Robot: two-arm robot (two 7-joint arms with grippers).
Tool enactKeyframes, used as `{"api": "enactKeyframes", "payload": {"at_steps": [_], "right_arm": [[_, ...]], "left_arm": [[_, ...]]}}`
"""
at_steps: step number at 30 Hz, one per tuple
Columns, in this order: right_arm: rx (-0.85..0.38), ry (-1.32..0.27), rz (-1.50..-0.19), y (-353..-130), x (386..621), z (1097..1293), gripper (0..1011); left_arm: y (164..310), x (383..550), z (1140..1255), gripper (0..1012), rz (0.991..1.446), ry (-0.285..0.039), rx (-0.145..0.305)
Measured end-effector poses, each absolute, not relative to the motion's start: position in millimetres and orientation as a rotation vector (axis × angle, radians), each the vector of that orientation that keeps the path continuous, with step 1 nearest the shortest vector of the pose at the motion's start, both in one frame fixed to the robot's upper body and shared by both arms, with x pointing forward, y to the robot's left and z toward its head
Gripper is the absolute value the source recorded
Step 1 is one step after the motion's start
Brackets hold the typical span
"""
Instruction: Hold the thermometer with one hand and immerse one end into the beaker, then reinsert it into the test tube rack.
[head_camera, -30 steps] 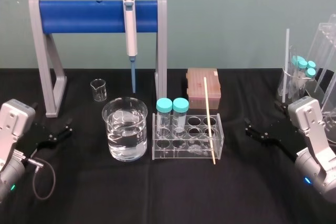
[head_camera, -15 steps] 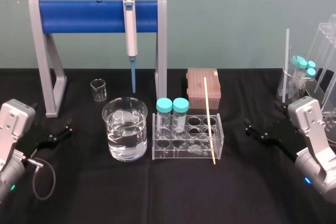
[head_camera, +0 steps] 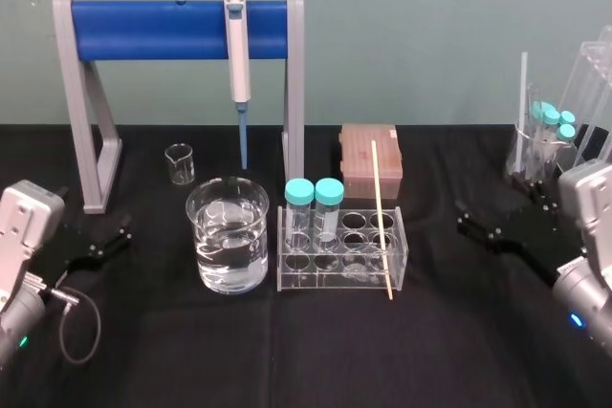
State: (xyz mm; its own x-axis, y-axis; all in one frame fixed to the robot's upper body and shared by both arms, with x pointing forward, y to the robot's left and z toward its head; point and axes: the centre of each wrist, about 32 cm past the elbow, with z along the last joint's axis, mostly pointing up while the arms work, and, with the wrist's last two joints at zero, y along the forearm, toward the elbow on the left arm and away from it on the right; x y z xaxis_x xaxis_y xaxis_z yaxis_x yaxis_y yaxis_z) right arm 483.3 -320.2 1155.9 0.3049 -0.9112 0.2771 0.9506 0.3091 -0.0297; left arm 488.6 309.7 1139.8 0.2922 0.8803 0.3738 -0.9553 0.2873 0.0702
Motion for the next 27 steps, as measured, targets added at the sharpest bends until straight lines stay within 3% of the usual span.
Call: {"api": "enactKeyframes", "payload": {"at_steps": [5,14,27], "right_arm": [[-0.107,-0.092,-1.152,-322.8,484.2,1178.9,1003],[-0.065,0.056,-1.008,-315.0,496.4,1211.8,1003],[-0.047,0.232,-0.924,-294.5,523.0,1225.9,1003]], "left_arm": [[309.7,488.6,1139.8,1004,1.248,-0.285,0.304],[309.7,488.6,1139.8,1004,1.248,-0.285,0.305],[309.7,488.6,1139.8,1004,1.248,-0.285,0.305]]}}
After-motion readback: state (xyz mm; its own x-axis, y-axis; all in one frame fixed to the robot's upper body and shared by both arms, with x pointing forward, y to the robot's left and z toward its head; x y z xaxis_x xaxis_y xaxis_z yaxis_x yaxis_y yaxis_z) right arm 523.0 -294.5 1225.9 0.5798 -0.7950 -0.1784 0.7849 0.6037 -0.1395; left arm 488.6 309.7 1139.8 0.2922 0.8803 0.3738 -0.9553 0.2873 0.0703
